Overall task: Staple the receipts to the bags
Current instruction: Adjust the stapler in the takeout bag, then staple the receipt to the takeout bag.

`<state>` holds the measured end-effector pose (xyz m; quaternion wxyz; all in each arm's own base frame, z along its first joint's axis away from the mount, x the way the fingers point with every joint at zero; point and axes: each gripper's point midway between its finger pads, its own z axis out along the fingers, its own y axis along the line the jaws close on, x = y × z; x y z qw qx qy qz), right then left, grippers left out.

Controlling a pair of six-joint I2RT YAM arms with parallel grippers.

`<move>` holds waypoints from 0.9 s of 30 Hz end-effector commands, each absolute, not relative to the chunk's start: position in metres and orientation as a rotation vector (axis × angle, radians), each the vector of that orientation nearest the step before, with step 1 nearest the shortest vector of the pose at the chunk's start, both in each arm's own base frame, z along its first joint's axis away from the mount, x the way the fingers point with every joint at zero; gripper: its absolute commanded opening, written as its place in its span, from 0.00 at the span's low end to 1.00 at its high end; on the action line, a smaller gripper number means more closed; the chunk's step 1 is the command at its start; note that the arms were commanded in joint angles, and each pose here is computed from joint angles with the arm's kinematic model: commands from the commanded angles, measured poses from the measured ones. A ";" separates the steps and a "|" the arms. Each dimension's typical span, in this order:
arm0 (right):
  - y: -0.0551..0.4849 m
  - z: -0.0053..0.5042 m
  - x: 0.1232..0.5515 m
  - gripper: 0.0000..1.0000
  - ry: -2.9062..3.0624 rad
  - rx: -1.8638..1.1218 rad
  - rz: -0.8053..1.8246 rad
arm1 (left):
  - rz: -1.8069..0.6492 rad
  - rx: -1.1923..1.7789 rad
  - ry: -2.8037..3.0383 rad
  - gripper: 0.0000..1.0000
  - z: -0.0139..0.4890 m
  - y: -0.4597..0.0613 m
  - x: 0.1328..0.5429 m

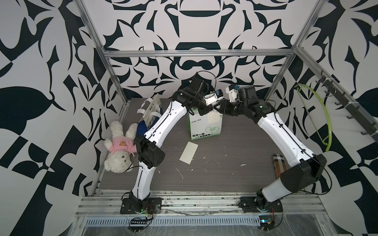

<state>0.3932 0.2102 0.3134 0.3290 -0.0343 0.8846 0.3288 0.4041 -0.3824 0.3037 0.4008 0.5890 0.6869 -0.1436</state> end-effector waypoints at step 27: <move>0.194 0.341 0.357 0.95 1.590 -1.157 0.884 | -0.589 1.796 1.443 0.00 0.317 -0.369 0.348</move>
